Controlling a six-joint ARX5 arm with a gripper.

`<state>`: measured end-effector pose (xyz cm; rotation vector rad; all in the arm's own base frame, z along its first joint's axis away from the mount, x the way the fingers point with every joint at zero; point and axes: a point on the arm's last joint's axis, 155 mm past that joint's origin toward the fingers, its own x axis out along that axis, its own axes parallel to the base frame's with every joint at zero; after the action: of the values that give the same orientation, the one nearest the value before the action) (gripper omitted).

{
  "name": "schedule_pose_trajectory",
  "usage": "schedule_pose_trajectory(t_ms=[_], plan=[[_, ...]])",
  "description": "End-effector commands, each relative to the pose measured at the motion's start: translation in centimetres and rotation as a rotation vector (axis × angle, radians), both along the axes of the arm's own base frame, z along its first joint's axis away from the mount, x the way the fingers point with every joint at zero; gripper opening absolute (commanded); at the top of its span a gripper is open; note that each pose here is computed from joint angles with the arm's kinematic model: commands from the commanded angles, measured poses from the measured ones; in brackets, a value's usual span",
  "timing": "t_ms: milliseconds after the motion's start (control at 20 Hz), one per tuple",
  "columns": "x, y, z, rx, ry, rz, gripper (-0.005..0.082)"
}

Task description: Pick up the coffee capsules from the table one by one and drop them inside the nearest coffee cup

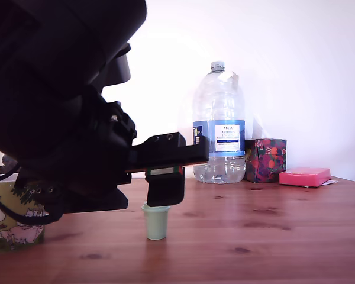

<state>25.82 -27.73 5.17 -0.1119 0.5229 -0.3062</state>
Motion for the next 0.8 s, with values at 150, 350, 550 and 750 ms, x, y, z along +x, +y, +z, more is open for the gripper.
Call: schedule_pose_trajectory(t_ms=[150,350,550,750], plan=[[0.3,-0.2,-0.3,-0.016,0.027,-0.019,0.0529],[0.4,-0.3,-0.7,-0.025,0.055,-0.039,0.0529],[0.8,-0.1,-1.0,-0.023,0.073,-0.049,0.0529],[0.9,-0.2,-1.3,-0.027,0.091,-0.064,0.0529]])
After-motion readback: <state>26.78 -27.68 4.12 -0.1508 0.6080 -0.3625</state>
